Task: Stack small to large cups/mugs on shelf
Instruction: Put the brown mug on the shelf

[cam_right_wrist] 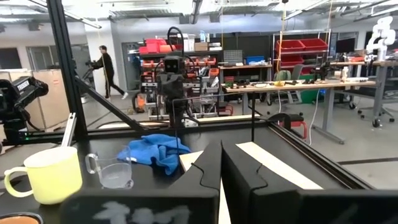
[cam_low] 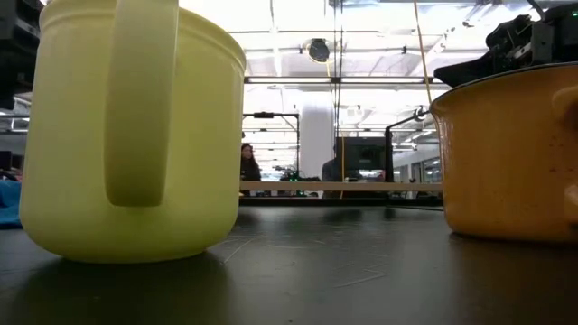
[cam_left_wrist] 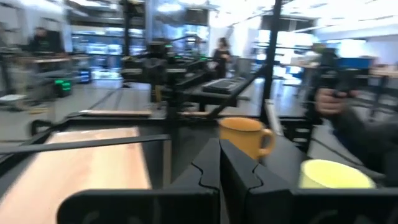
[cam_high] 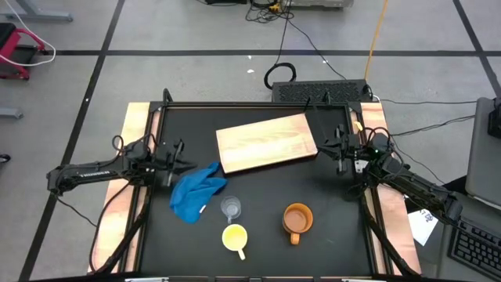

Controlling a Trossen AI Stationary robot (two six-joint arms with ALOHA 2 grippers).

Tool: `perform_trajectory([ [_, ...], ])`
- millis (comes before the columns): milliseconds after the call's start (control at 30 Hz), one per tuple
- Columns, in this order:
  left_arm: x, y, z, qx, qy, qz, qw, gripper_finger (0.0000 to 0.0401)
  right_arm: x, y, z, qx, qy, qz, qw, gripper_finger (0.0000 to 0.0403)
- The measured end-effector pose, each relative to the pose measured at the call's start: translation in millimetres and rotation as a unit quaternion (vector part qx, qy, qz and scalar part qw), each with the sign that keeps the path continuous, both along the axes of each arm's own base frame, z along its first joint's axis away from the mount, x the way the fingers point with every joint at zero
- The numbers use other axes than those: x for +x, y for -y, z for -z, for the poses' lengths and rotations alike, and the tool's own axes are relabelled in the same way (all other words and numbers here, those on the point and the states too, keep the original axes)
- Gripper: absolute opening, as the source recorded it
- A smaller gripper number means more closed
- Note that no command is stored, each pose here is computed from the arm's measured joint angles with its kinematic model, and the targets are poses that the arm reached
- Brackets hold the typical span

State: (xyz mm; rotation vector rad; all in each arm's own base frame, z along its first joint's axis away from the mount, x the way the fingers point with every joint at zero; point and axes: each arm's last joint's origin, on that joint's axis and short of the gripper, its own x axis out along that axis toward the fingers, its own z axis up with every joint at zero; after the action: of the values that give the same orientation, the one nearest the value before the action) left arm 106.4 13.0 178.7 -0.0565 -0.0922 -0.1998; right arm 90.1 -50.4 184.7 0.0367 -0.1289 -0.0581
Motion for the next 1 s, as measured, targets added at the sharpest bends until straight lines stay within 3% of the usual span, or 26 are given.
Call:
perform_trajectory([
  [133, -0.4, 1.3, -1.4, -0.012, 0.004, 0.023, 1.0, 0.0003, 0.2, -0.5, 0.0, -0.001, 0.0, -0.004, 1.0, 0.0],
  [700, -0.8, 1.3, -4.3, -0.006, 0.019, 0.022, 1.0, 0.0003, 4.7, -11.2, -5.1, -0.021, 0.023, -0.058, 0.998, 0.0],
  [1000, 4.1, 7.3, -0.4, -0.032, -0.007, 0.042, 0.999, 0.0003, 5.2, -11.7, -3.8, -0.046, 0.017, -0.057, 0.997, 0.0],
])
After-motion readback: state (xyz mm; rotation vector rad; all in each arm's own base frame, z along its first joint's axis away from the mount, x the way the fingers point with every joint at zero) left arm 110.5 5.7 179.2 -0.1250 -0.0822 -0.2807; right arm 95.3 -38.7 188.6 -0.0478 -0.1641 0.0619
